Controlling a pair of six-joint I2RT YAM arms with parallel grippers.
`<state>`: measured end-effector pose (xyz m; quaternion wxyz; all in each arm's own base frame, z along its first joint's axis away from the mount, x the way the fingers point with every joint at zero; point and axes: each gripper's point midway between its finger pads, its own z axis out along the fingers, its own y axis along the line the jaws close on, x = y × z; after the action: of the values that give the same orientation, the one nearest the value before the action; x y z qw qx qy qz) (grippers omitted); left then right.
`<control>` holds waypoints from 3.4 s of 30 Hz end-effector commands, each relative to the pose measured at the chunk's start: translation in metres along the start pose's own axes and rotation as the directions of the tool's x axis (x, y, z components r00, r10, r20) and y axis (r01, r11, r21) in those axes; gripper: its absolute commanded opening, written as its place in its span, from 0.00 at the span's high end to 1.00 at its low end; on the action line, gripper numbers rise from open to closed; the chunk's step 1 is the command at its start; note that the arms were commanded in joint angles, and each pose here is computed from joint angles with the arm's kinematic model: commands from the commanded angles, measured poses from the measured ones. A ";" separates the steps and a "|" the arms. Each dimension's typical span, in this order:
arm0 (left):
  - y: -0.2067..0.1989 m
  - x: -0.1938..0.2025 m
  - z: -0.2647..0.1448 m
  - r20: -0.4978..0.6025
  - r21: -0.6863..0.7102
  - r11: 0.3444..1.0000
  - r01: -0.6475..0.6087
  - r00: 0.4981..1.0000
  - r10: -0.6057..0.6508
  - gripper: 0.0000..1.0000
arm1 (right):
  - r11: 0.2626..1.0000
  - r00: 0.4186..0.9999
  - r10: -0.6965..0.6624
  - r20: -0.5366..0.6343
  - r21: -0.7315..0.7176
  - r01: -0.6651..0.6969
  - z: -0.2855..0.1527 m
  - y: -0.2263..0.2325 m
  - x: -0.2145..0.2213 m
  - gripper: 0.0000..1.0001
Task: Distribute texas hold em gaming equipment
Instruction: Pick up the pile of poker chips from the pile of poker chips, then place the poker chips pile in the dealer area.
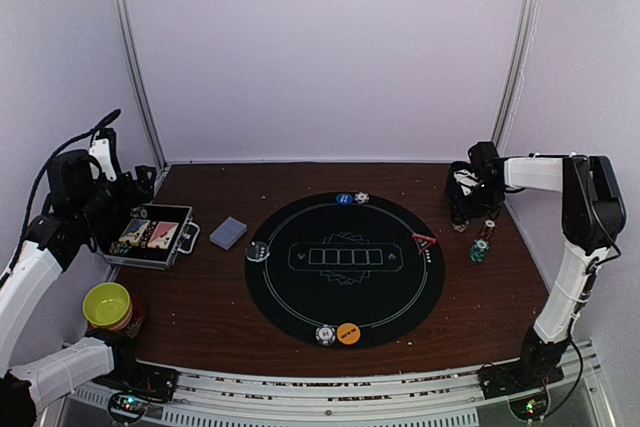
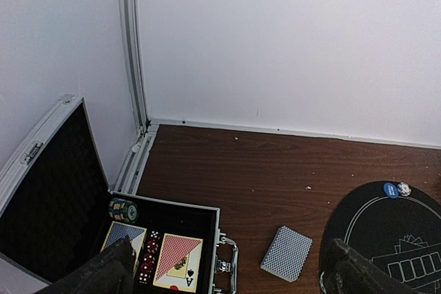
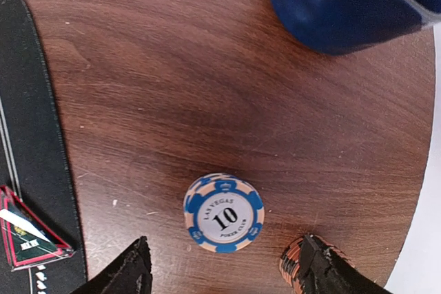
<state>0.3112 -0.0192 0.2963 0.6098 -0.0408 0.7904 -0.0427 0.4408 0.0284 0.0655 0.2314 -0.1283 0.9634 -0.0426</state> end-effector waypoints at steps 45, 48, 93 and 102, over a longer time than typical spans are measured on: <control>0.001 -0.013 -0.004 0.042 0.004 1.000 0.013 0.999 -0.013 0.02 | 0.996 0.996 0.083 -0.014 -0.020 -0.083 0.032 -0.003 0.003 0.54; 0.001 -0.014 -0.004 0.042 0.005 1.000 0.013 0.999 -0.013 0.02 | 0.996 0.997 0.082 -0.014 -0.019 -0.082 0.032 -0.003 0.003 0.55; 0.002 -0.013 -0.003 0.042 -0.001 1.000 0.012 0.999 -0.012 0.02 | 0.783 0.792 -0.411 0.451 -0.271 0.560 -0.098 0.340 -0.144 0.67; 0.002 -0.011 -0.001 0.035 0.000 1.000 0.012 0.999 -0.012 0.02 | 0.716 0.728 -0.463 0.506 -0.271 0.644 -0.076 0.439 -0.134 0.67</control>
<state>0.3115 -0.0171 0.2963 0.6099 -0.0434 0.7902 -0.0410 0.4227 0.4643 0.1218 0.3404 -0.4671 0.8065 0.1248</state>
